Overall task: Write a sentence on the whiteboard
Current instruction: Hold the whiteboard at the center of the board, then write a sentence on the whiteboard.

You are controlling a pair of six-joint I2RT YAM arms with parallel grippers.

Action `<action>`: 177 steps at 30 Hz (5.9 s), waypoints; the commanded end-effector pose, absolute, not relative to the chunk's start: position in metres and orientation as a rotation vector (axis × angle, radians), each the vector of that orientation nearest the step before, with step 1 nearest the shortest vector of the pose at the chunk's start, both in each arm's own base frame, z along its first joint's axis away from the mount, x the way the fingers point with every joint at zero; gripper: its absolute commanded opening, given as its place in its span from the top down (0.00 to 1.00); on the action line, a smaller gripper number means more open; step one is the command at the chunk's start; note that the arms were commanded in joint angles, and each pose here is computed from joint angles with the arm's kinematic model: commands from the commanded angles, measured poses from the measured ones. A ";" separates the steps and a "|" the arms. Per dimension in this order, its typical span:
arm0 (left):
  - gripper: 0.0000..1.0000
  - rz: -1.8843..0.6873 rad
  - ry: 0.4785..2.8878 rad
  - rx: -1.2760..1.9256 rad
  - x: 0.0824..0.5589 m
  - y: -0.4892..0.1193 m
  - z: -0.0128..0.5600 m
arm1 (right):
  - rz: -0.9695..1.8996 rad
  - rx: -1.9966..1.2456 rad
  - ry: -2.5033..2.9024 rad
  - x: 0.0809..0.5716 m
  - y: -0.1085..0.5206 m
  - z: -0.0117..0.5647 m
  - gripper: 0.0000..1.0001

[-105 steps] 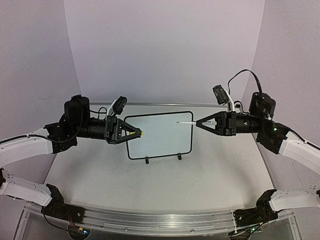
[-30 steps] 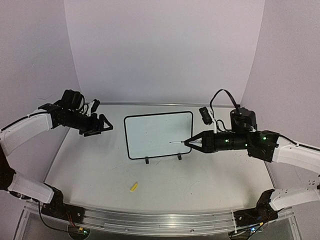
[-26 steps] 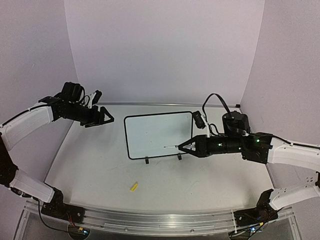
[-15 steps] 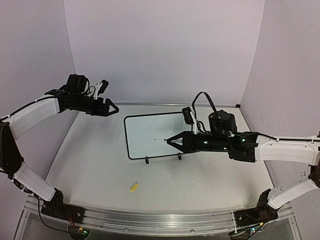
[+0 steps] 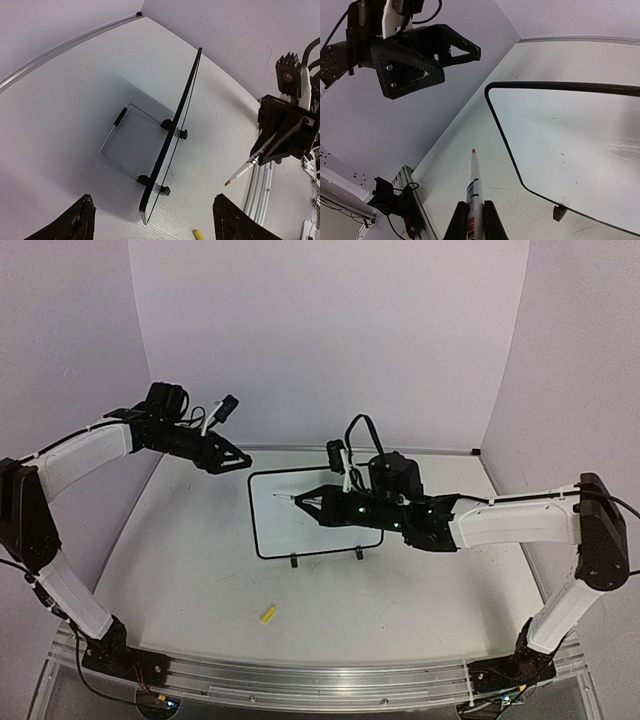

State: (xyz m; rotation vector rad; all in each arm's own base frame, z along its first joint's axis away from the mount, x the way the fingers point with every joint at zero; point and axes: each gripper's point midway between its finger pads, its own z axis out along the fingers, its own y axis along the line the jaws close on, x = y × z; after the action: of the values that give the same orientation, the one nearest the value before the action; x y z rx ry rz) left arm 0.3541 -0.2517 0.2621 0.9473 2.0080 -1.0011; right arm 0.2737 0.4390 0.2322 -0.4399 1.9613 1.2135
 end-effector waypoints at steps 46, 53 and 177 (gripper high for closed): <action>1.00 -1.016 2.084 1.126 0.339 -0.269 0.201 | 1.042 -0.475 1.921 0.313 0.471 0.245 1.00; 1.00 -0.990 2.074 1.152 0.336 -0.269 0.200 | 1.051 -0.485 1.924 0.314 0.476 0.242 1.00; 1.00 -0.957 2.092 1.207 0.325 -0.277 0.194 | 0.991 -0.412 1.935 0.328 0.472 0.231 1.00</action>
State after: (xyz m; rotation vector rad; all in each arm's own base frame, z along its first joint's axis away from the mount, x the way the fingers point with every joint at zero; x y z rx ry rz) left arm 0.3369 -0.2775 0.2036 1.1732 2.0463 -0.9795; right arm 0.3197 0.4683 0.2163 -0.4441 1.9752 0.9837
